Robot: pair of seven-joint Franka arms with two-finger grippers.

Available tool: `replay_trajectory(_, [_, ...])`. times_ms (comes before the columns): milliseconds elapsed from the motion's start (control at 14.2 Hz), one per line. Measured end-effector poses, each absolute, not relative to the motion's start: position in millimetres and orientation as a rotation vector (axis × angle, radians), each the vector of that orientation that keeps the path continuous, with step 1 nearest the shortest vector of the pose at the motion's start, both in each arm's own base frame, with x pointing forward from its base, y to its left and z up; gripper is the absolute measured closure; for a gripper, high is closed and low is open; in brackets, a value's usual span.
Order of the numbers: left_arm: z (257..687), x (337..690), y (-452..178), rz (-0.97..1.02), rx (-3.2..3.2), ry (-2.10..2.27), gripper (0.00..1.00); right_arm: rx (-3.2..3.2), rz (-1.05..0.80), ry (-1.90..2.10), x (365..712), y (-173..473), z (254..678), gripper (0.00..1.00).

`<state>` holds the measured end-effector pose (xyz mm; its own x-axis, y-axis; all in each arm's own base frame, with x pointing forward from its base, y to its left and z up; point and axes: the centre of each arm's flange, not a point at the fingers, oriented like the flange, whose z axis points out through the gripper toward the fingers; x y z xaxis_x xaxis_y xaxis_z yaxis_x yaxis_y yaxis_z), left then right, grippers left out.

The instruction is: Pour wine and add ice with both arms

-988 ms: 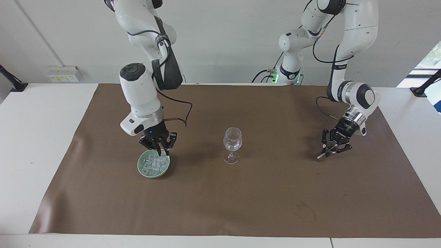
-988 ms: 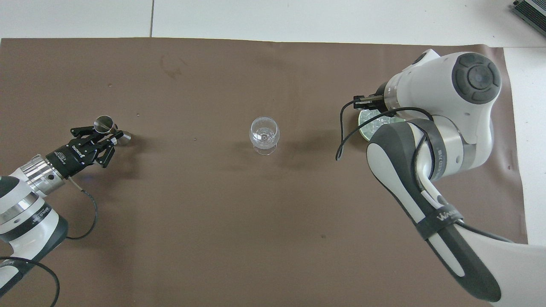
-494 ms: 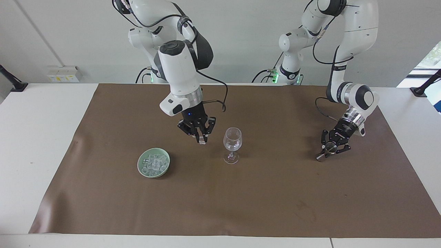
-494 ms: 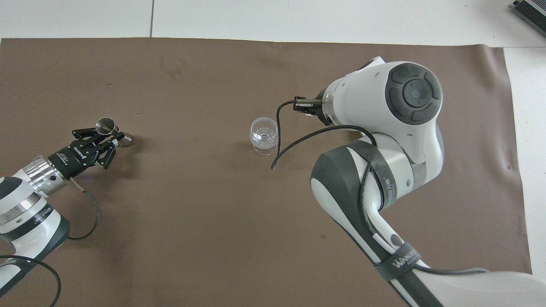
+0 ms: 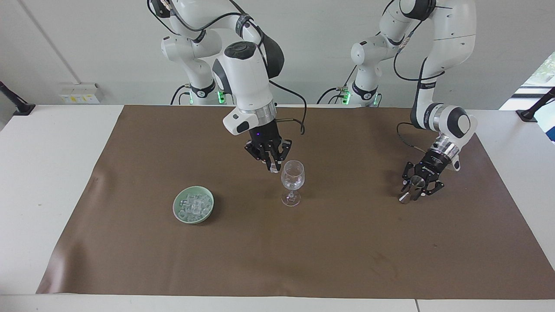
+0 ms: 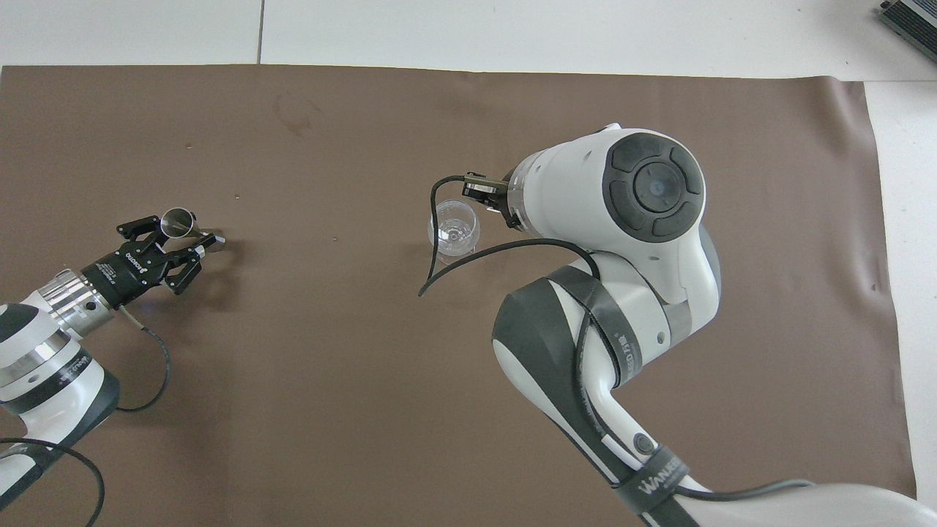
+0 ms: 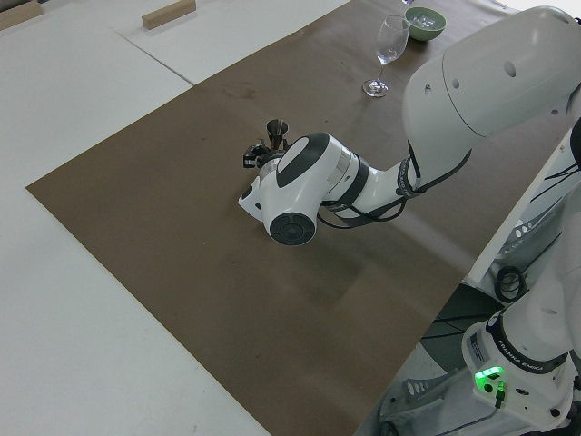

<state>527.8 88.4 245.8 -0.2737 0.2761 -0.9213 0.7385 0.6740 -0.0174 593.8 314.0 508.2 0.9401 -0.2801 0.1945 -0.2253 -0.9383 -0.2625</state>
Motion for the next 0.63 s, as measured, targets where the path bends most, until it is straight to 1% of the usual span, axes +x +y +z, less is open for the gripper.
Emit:
replay_trajectory(141, [246,528,89,-0.554,0.802,1.846,0.38,-2.835,-0.349,0.426,596,315,517,0.76])
replay_trajectory(212, [246,528,89,-0.554,0.803,1.845,0.38,-2.822,-0.355,0.453,596,315,521,0.76])
replay_trajectory(282, [246,528,89,-0.553,0.803,1.845,0.33,-2.813,-0.357,0.47,596,317,524,0.76])
replay_trajectory(353, [246,528,89,-0.552,0.804,1.845,0.33,-2.807,-0.358,0.473,593,322,526,0.76])
replay_trajectory(423, [246,528,89,-0.55,0.806,1.845,0.27,-2.799,-0.362,0.473,591,328,527,0.76])
replay_trajectory(494, [246,528,89,-0.547,0.808,1.845,0.18,-2.791,-0.37,0.465,589,333,528,0.76])
replay_trajectory(564, [246,527,90,-0.542,0.825,1.844,0.05,-2.79,-0.37,0.451,586,339,529,0.76])
replay_trajectory(635, [245,527,91,-0.537,0.856,1.844,0.0,-2.791,-0.369,0.439,583,344,529,0.76])
